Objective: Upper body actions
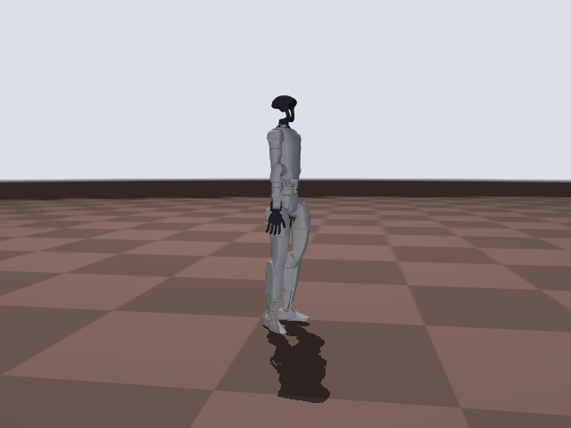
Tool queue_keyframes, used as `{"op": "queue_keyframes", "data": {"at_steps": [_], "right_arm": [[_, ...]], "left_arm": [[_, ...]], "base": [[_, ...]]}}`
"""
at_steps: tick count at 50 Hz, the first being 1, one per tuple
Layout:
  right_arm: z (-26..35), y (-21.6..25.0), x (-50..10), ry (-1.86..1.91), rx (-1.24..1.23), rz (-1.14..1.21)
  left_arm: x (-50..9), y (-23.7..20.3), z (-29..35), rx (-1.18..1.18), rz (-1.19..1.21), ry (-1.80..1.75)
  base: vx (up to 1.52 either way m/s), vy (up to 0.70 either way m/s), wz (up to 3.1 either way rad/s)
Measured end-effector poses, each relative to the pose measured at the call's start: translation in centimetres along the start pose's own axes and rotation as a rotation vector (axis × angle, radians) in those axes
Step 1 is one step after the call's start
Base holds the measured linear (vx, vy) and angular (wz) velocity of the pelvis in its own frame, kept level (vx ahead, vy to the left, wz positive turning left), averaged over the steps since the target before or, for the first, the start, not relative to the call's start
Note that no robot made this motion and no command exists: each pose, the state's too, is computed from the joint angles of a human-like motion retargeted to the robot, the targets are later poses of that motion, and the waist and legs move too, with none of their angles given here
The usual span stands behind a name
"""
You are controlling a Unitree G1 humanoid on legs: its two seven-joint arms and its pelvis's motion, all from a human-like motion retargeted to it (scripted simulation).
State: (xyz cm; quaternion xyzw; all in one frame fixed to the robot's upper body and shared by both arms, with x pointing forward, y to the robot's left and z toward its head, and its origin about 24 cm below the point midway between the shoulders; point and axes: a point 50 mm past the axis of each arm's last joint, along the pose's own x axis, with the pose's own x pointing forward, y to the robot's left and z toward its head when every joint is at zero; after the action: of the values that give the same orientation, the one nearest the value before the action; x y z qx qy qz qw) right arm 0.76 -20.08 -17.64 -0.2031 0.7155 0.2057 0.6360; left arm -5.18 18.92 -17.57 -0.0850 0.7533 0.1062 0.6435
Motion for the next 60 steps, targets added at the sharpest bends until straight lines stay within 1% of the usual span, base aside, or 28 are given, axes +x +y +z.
{"op": "queue_keyframes", "data": {"at_steps": [8,15,23,33,40,46,52,60], "right_arm": [[-2.1,0.4,0.1,0.018,0.114,-0.029],[-3.9,0.5,0.1,0.047,0.194,-0.055],[-5.2,0.9,0.0,0.073,0.241,-0.058],[-4.1,1.5,0.2,0.044,0.230,-0.027],[-3.5,1.6,0.3,0.021,0.214,-0.004],[-2.4,1.2,0.3,-0.015,0.191,-0.016],[-2.5,0.7,0.3,0.001,0.133,-0.065],[-1.3,0.1,0.2,-0.023,0.103,-0.057]], "left_arm": [[-0.2,1.2,0.8,-0.006,0.037,-0.014],[-0.6,1.7,3.4,0.038,0.069,-0.058],[-1.0,0.5,7.1,0.085,0.055,-0.171],[-1.5,-1.5,9.5,0.174,0.019,-0.226],[-1.0,-2.1,8.0,0.189,-0.002,-0.192],[-0.5,-1.0,4.5,0.150,0.018,-0.087],[-0.3,0.2,1.0,0.116,0.047,0.018],[-0.3,1.2,-0.6,0.057,0.053,0.063]], "base": [[0.31,0.02,-0.01],[0.18,-0.05,0.25],[0.07,-0.07,0.32],[-0.02,-0.02,0.16],[0.01,0.00,-0.14],[0.00,0.01,0.05],[-0.04,-0.02,-0.46],[-0.16,-0.04,-0.63]]}}
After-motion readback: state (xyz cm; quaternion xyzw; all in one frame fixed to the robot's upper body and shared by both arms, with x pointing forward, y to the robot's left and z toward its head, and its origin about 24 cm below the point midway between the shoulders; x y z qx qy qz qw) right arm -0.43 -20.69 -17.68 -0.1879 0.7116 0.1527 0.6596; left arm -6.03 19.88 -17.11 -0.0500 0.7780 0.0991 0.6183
